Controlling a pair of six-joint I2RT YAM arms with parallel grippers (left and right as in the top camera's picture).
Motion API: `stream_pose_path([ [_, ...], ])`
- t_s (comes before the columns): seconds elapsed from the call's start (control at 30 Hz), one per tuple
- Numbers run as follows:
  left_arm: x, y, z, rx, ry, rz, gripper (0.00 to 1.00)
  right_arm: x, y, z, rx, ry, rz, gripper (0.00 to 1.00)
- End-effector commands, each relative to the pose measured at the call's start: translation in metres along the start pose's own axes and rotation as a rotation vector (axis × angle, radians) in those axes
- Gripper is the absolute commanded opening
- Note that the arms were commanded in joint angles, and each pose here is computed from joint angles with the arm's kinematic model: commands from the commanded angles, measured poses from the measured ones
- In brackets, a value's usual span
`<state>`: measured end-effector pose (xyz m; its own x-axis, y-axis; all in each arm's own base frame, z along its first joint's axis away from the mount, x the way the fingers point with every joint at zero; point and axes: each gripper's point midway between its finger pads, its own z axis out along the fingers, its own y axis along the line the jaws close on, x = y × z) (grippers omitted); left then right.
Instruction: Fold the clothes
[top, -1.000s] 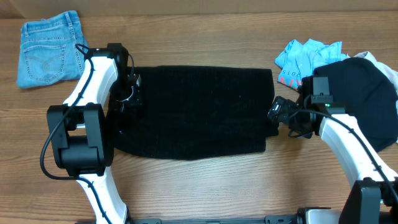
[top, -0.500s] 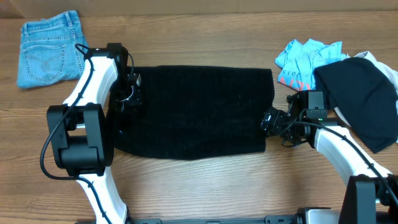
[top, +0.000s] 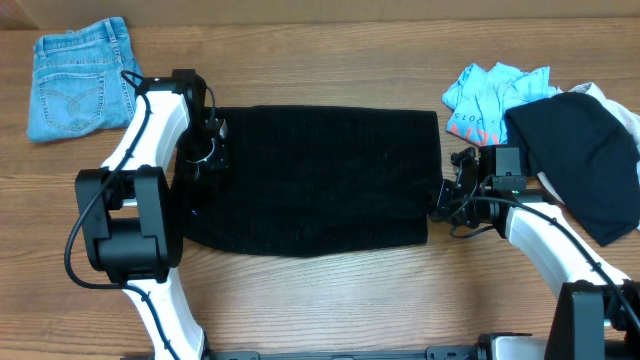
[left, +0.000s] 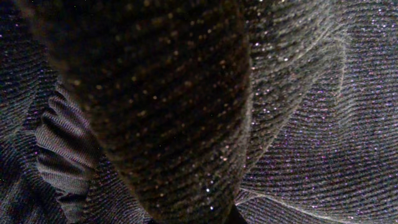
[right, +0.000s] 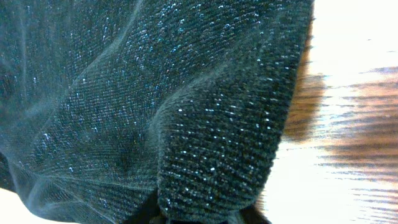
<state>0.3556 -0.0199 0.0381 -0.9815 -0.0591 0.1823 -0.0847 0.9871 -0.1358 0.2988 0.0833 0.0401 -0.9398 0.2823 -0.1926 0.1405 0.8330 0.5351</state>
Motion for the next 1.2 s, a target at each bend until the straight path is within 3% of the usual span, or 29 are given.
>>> stream_pose_path([
  [0.0,0.001,-0.003,-0.002,0.011,0.002,0.010,0.04,-0.016,0.016,-0.017,-0.022,-0.046,-0.028,0.04],
  [0.1,-0.003,-0.004,-0.012,0.011,-0.016,0.014,0.06,-0.025,0.027,-0.031,-0.033,-0.078,-0.046,0.04],
  [0.2,-0.015,-0.005,-0.025,0.006,-0.065,0.020,0.28,-0.028,0.028,-0.036,-0.025,-0.092,-0.052,0.04],
  [0.23,-0.019,-0.006,-0.029,0.007,-0.080,0.022,0.28,-0.027,0.024,-0.036,0.000,-0.090,-0.045,0.04],
  [0.33,-0.020,-0.011,-0.030,0.033,-0.085,0.020,0.04,-0.022,0.019,-0.035,0.024,-0.073,-0.032,0.04],
  [0.6,-0.005,-0.020,-0.066,0.057,-0.065,0.021,0.04,-0.040,0.054,-0.088,-0.004,-0.157,-0.076,0.04],
  [0.73,0.004,-0.028,-0.119,0.068,-0.208,0.045,0.04,-0.055,0.089,-0.139,-0.028,-0.226,-0.113,0.04],
  [0.93,0.054,-0.044,-0.211,0.105,-0.482,0.089,0.04,-0.065,0.112,-0.200,0.014,-0.346,-0.148,0.04],
  [1.17,0.114,-0.050,-0.270,0.122,-0.691,0.107,0.04,-0.045,0.127,-0.241,-0.012,-0.439,-0.191,0.04],
])
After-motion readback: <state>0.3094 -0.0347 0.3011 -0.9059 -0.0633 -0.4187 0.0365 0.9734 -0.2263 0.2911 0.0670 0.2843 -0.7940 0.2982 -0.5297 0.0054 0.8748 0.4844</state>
